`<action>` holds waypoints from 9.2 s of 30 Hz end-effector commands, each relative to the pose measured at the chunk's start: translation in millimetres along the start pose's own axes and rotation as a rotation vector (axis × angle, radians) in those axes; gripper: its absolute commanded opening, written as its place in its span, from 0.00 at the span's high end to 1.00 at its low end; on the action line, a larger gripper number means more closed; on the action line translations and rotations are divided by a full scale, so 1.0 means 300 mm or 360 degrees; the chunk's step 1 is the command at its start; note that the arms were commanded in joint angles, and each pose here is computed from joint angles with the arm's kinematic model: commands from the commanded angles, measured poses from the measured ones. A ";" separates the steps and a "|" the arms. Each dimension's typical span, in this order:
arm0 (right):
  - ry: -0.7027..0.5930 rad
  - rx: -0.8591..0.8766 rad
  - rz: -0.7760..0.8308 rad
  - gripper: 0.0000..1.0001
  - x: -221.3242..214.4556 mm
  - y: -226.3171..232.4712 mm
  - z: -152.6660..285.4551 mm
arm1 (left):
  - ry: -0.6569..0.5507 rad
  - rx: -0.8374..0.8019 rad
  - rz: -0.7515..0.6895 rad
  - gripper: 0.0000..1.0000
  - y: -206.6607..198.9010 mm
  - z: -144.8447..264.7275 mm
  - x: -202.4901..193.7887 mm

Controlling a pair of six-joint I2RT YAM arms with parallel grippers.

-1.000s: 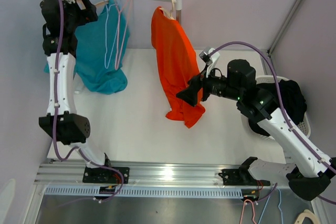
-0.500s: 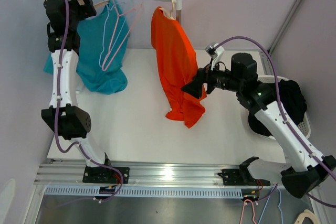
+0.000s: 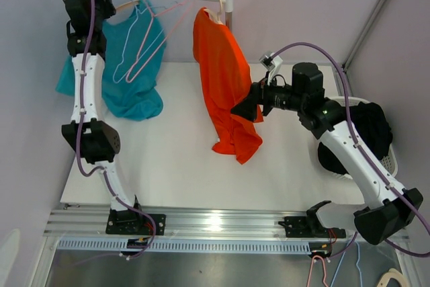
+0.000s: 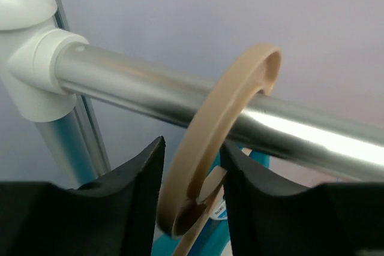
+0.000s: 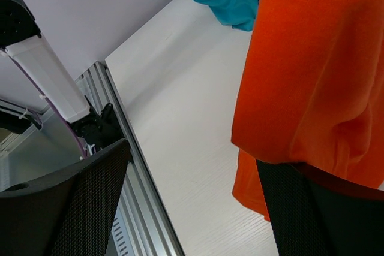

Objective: Remove the t-shirt from the hanger

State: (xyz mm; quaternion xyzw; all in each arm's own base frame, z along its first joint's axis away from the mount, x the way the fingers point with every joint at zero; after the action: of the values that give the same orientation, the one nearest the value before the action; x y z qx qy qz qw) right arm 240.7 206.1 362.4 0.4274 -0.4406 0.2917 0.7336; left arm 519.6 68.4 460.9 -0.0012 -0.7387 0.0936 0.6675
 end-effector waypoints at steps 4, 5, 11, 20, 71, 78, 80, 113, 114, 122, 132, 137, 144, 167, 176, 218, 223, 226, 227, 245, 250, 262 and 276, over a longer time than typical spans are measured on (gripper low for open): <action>-0.0102 0.0060 0.0047 0.12 0.068 0.011 0.006 | -0.0118 0.0009 -0.0019 0.97 0.006 -0.018 0.069; -0.0102 0.0060 0.0041 0.12 0.068 0.008 0.004 | -0.0114 0.0012 -0.0009 0.99 0.008 -0.019 0.065; -0.0136 0.0059 0.0041 0.11 0.091 0.000 0.000 | -0.0104 -0.0051 0.0060 0.99 -0.019 0.022 0.101; -0.0202 0.0178 0.0053 0.12 0.199 -0.064 -0.055 | -0.0162 -0.0095 0.0173 0.99 -0.098 0.055 0.152; -0.0248 -0.0314 0.0071 0.00 0.111 0.207 0.209 | -0.0006 0.0018 0.0400 0.99 -0.151 0.998 0.227; 0.0033 0.0268 0.0310 0.01 -0.004 0.521 0.052 | 0.0200 0.0175 0.0361 0.99 -0.137 1.070 0.145; 0.0084 0.0382 0.0341 0.01 -0.047 0.603 -0.016 | 0.0229 0.0251 0.0370 0.99 -0.127 1.059 0.128; 0.0109 0.0669 0.0215 0.99 -0.172 0.931 -0.334 | 0.0091 0.0537 0.0436 0.99 -0.220 0.739 0.139; 0.0117 0.0674 0.0203 0.98 -0.187 0.936 -0.325 | 0.0095 0.0548 0.0427 0.99 -0.220 0.721 0.135; 0.0196 0.0598 0.0182 0.99 -0.271 0.930 -0.286 | 0.0054 0.0611 0.0386 0.99 -0.214 0.651 0.131; 0.0187 0.0395 0.0250 0.37 -0.290 0.881 -0.343 | 0.0065 0.0565 0.0410 0.99 -0.215 0.681 0.141; 0.0119 0.0205 0.0249 0.11 -0.266 0.828 -0.396 | 0.0094 0.0560 0.0429 0.99 -0.212 0.700 0.129; -0.0136 -0.0295 0.0209 0.00 -0.192 0.730 -0.405 | 0.0086 0.0571 0.0428 0.99 -0.195 0.731 0.110; 0.0074 -0.0330 0.0153 1.00 -0.421 0.765 -0.210 | 0.0067 0.0663 0.0431 0.99 -0.205 0.575 0.091; 0.0260 -0.0482 -0.0007 1.00 -0.741 0.657 -0.137 | 0.0039 0.0582 0.0458 0.99 -0.212 0.581 0.203; 0.1203 -0.0550 0.0195 1.00 -1.128 0.280 -0.810 | 0.0198 0.0065 0.0327 0.99 -0.098 1.282 0.154; 0.1091 -0.0527 0.0197 1.00 -0.946 0.470 -0.480 | 0.0050 -0.0051 0.0325 0.99 -0.141 1.141 0.242; 0.0801 -0.0580 0.0115 1.00 -0.633 0.544 -0.250 | 0.0155 -0.0329 0.0325 0.99 -0.199 1.021 0.255; 0.0682 -0.0602 0.0036 1.00 -0.509 0.542 -0.118 | 0.0180 -0.0391 0.0375 0.99 -0.218 0.968 0.270; -0.0759 -0.2281 -0.0078 1.00 0.298 -0.017 0.759 | -0.0152 -0.0466 0.0216 0.99 -0.224 0.639 0.249; -0.0705 -0.2265 -0.0311 1.00 0.314 -0.205 0.766 | -0.0342 -0.0621 0.0175 0.99 -0.258 0.659 0.324; -0.1112 -0.2549 -0.0713 1.00 0.274 -0.422 1.016 | -0.0420 -0.0640 0.0049 0.99 -0.278 0.510 0.378; -0.1232 -0.2610 -0.1118 1.00 0.035 -0.598 1.012 | -0.0164 -0.0129 -0.0068 0.99 -0.243 0.415 0.249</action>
State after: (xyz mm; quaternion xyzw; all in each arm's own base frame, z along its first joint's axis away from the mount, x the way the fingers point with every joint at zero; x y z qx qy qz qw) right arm 263.9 -142.0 363.4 -0.0603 -0.5180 -0.4878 0.7001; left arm 415.1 -18.3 518.2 -0.0575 -0.7615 0.0240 0.6451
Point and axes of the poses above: each gripper's point midway between its finger pads, its own z axis back along the fingers, its own y axis along the line the jaws close on, x = y × z, the point moved 7 cm from there along z, back along the fingers, and after that the axes turned 2 degrees about z, right-handed, at the moved point
